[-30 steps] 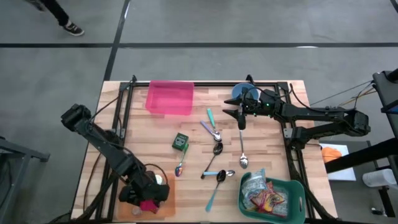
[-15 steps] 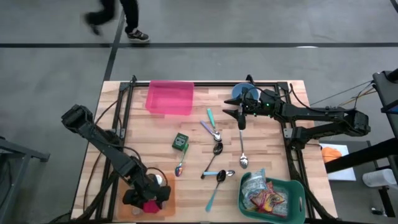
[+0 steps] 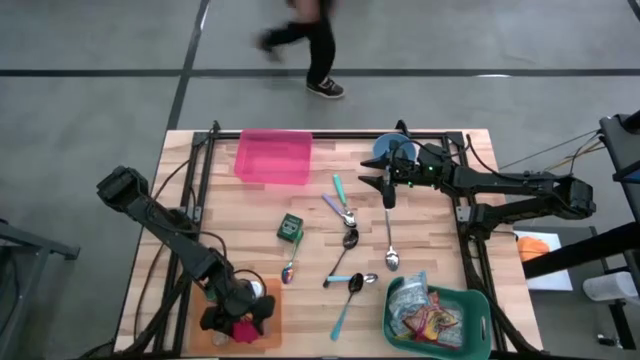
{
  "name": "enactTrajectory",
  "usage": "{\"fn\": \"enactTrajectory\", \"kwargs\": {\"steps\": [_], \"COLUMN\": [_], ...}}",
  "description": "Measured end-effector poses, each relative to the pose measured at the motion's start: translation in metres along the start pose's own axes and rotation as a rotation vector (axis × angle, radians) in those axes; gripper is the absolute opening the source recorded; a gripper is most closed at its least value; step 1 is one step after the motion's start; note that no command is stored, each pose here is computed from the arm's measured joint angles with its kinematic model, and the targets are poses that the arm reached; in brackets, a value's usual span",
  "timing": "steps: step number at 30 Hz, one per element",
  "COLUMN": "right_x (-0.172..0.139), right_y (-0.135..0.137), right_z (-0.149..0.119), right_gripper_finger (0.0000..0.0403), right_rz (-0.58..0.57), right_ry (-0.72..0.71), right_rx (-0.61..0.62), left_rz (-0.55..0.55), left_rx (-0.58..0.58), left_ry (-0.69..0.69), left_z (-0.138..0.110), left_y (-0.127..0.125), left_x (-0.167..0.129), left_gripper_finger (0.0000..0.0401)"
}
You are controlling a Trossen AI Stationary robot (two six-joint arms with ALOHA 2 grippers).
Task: Pick & Place Food Item
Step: Put the red seasoning can into the orange bin, then put the green seasoning can into the orange bin
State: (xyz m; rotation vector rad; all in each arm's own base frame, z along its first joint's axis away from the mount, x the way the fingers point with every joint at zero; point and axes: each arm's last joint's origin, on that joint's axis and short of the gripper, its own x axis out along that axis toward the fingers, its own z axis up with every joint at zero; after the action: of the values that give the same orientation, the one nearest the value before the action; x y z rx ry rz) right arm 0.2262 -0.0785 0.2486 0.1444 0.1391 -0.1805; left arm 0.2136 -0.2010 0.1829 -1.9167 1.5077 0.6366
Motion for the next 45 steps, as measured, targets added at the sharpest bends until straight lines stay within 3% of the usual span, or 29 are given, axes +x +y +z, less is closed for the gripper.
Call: {"fn": "enactTrajectory", "kwargs": {"steps": [13, 26, 38, 45], "right_x": [0.0, 0.0, 0.0, 0.0], "right_y": [0.0, 0.0, 0.0, 0.0], "right_z": [0.0, 0.0, 0.0, 0.0], "right_gripper_finger": [0.0211, 0.0211, 0.0211, 0.0211], "right_rz": [0.0, 0.0, 0.0, 0.0], "right_ry": [0.0, 0.0, 0.0, 0.0], "right_rx": [0.0, 0.0, 0.0, 0.0], "left_rz": [0.01, 0.012, 0.007, 0.05], "left_rx": [-0.033, -0.035, -0.038, -0.051], "left_ry": [0.004, -0.001, -0.004, -0.073], "left_z": [0.0, 0.0, -0.003, -0.014], "left_y": [-0.001, 0.0, -0.001, -0.004], "left_x": [-0.003, -0.003, -0.005, -0.016], "left_gripper_finger": [0.031, 0.0381, 0.0383, 0.0383]}}
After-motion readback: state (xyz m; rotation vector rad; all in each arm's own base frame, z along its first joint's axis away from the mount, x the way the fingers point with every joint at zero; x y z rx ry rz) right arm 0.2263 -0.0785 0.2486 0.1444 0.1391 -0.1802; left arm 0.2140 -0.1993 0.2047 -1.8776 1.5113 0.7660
